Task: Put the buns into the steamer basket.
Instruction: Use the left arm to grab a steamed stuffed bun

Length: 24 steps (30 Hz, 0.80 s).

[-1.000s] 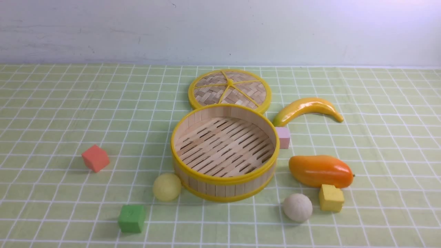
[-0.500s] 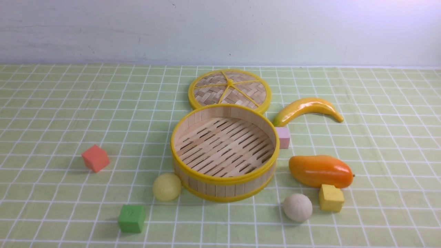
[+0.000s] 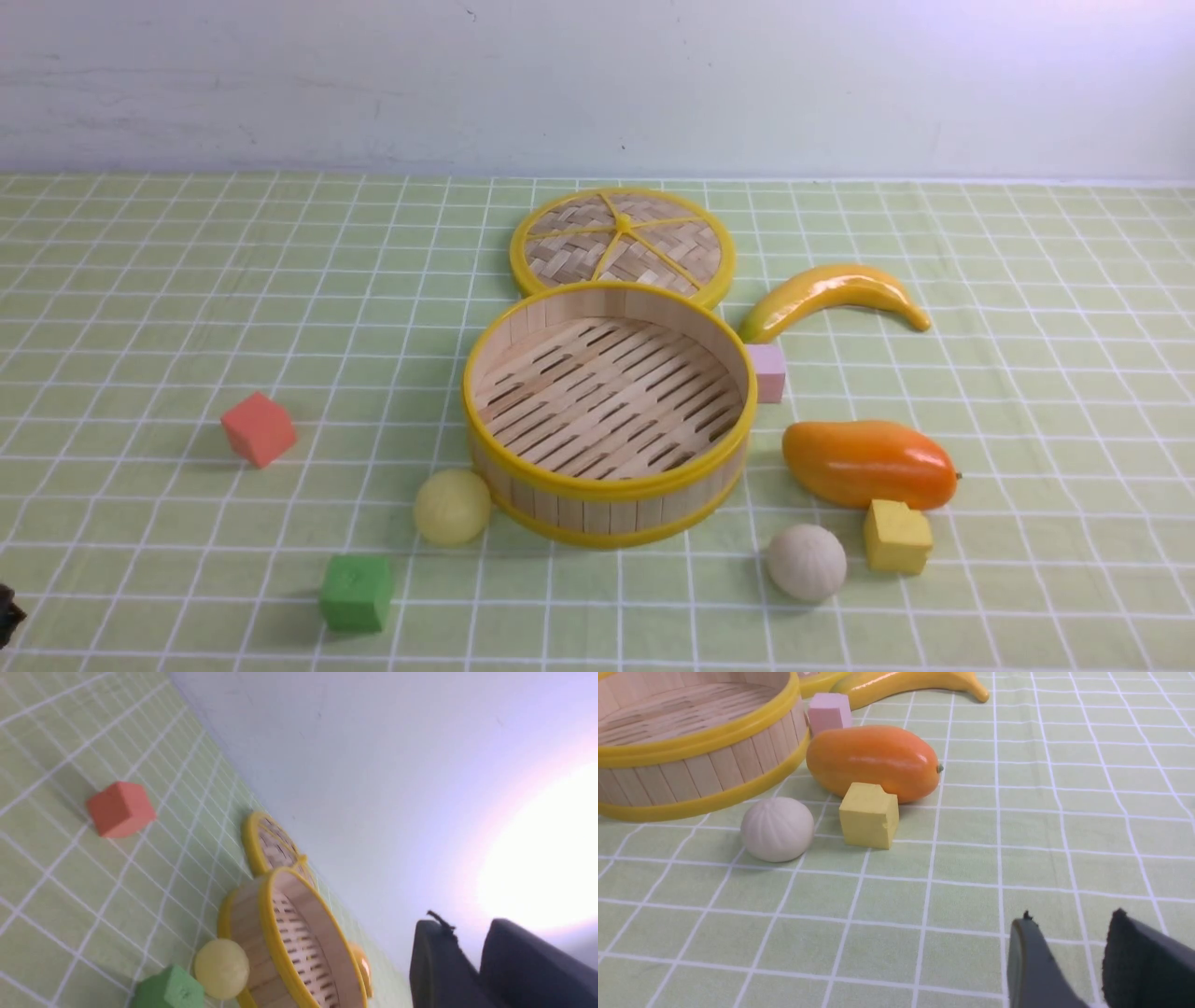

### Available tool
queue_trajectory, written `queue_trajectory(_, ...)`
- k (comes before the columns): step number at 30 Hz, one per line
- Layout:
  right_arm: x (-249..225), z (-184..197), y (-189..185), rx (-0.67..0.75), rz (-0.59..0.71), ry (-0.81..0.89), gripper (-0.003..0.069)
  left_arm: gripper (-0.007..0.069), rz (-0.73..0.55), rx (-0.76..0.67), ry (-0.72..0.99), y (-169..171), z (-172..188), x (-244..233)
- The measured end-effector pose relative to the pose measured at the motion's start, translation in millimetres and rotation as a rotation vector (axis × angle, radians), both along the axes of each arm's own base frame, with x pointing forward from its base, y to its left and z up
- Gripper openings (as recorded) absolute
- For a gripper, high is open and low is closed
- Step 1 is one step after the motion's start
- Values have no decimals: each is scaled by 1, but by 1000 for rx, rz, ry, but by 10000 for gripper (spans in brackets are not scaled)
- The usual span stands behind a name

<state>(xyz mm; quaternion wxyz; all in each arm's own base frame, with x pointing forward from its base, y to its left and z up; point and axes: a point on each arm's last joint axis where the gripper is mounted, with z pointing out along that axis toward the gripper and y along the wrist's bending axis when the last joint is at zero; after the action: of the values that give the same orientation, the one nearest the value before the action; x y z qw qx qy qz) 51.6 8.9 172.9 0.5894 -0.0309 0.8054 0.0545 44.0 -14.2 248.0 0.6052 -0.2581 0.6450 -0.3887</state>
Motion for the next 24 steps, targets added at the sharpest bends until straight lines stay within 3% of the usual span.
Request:
queue_trajectory(4, 0, 0, 0, 0, 0, 0, 239, 41, -155, 240, 162, -12, 44, -3)
queue_trajectory(6, 0, 0, 0, 0, 0, 0, 239, 9, -298, 363, 424, -19, 57, 12)
queue_trajectory(8, 0, 0, 0, 0, 0, 0, 239, -1, -361, 415, 539, -22, 59, 21)
queue_trajectory(10, 0, 0, 0, 0, 0, 0, 239, -13, -513, 541, 768, -25, 60, 56)
queue_trajectory(12, 0, 0, 0, 0, 0, 0, 239, -13, -570, 585, 840, -27, 57, 82)
queue_trajectory(17, 0, 0, 0, 0, 0, 0, 239, -13, -674, 616, 877, -42, 45, 136)
queue_trajectory(20, 0, 0, 0, 0, 0, 0, 239, -13, -804, 716, 777, -83, 42, 161)
queue_trajectory(24, 0, 0, 0, 0, 0, 0, 239, -13, -868, 869, 768, -115, 40, 183)
